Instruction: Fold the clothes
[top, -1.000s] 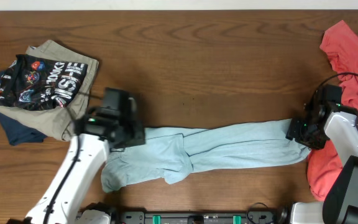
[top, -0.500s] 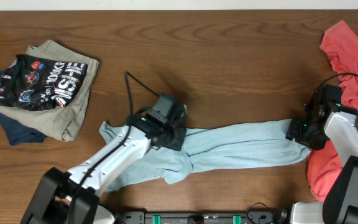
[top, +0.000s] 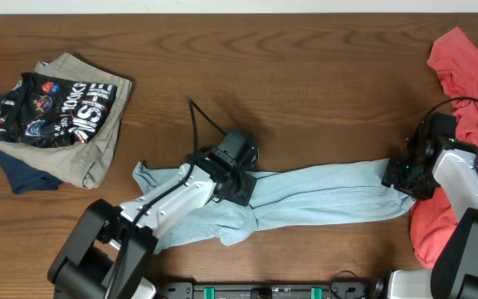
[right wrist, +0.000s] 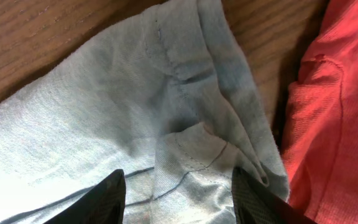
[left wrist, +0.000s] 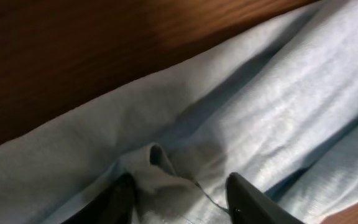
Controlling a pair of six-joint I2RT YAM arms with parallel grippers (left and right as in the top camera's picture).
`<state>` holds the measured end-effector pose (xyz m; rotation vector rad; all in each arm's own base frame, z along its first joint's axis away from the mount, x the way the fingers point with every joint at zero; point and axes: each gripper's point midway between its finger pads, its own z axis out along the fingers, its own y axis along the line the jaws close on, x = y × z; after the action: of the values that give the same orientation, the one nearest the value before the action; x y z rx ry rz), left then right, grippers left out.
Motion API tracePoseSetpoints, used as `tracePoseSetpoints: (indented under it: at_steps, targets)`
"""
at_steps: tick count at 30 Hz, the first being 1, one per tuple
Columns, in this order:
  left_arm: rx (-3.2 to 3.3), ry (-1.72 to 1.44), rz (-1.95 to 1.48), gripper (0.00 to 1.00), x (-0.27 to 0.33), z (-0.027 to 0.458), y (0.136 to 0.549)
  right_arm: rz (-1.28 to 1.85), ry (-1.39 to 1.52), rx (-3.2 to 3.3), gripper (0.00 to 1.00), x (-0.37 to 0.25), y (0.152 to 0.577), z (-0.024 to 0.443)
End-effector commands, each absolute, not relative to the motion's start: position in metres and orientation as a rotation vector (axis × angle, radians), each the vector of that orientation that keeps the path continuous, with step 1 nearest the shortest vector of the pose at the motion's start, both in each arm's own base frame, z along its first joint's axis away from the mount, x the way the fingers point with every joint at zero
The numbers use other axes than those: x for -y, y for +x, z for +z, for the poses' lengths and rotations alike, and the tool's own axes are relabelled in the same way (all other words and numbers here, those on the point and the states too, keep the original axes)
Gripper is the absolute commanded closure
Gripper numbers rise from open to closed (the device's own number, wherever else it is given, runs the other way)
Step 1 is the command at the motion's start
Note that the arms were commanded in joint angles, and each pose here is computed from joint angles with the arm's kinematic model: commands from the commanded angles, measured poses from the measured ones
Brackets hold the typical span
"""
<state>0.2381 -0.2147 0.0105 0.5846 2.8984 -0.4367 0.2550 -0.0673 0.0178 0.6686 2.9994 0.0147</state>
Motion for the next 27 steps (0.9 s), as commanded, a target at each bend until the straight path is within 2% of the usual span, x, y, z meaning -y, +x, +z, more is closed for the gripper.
tracePoseSetpoints:
  at_steps: [1,3,7,17,20,27]
  targets:
    - [-2.888,0.601,-0.43,0.73,0.216,0.011,0.241,0.043,0.689,-2.995,0.46,0.066,0.254,0.018]
    - [-2.88,0.594,-0.434,0.88,0.217,0.015,0.244,0.043,0.688,-2.995,0.46,0.066,0.254,0.018]
    - [-2.847,0.55,-0.408,0.94,0.213,0.035,0.255,0.043,0.688,-2.995,0.46,0.066,0.254,0.018]
    - [-2.754,0.097,-0.233,0.94,0.157,0.09,0.286,0.042,0.688,-2.995,0.46,0.066,0.254,0.018]
    - [-2.748,0.081,-0.295,0.87,0.159,0.097,0.285,0.042,0.688,-2.994,0.46,0.066,0.255,0.018]
    - [-2.791,0.106,-0.31,0.87,0.164,0.088,0.276,0.049,0.687,-2.989,0.46,0.066,0.256,0.018]
